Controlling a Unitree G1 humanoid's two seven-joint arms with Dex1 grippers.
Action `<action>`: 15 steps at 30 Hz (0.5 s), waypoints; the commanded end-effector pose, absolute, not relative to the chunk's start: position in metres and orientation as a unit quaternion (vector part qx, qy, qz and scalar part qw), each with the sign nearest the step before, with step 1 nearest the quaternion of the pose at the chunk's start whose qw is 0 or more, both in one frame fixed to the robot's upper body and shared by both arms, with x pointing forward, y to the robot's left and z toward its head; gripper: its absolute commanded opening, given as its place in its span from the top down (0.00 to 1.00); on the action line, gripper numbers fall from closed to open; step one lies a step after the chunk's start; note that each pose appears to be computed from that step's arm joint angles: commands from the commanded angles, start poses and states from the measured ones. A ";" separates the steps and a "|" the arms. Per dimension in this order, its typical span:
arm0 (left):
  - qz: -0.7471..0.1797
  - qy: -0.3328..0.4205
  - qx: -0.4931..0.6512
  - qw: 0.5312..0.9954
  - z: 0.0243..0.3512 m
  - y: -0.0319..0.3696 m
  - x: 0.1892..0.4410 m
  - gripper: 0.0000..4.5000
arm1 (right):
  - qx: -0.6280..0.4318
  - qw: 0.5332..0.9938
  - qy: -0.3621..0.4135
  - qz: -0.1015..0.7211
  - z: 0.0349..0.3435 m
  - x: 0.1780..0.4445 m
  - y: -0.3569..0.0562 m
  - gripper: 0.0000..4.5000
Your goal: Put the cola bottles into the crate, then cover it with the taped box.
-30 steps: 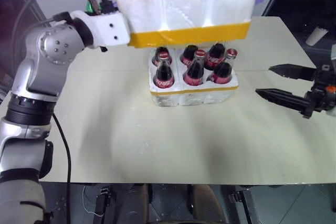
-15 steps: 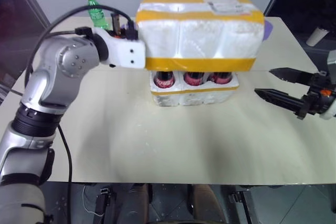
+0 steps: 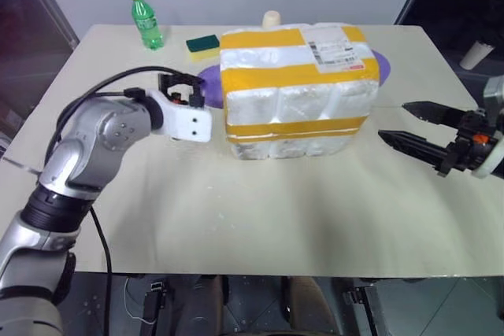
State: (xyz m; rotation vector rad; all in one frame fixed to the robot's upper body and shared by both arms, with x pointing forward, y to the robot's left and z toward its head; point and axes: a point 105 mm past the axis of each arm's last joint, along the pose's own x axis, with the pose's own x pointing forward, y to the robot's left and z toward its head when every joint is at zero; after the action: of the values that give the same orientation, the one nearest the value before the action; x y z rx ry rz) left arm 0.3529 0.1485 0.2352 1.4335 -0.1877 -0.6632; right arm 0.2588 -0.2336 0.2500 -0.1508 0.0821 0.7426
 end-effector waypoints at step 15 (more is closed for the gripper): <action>-0.568 0.085 0.105 0.812 0.283 0.225 0.278 0.07 | -0.143 0.914 0.074 0.373 0.258 0.253 -0.251 0.00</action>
State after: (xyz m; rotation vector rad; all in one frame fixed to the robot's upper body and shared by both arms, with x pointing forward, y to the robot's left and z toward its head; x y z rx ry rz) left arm 0.2793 0.2265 0.2783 0.2391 0.1894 -1.1884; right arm 0.2524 -0.2494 0.2490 -0.2524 0.1804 0.7726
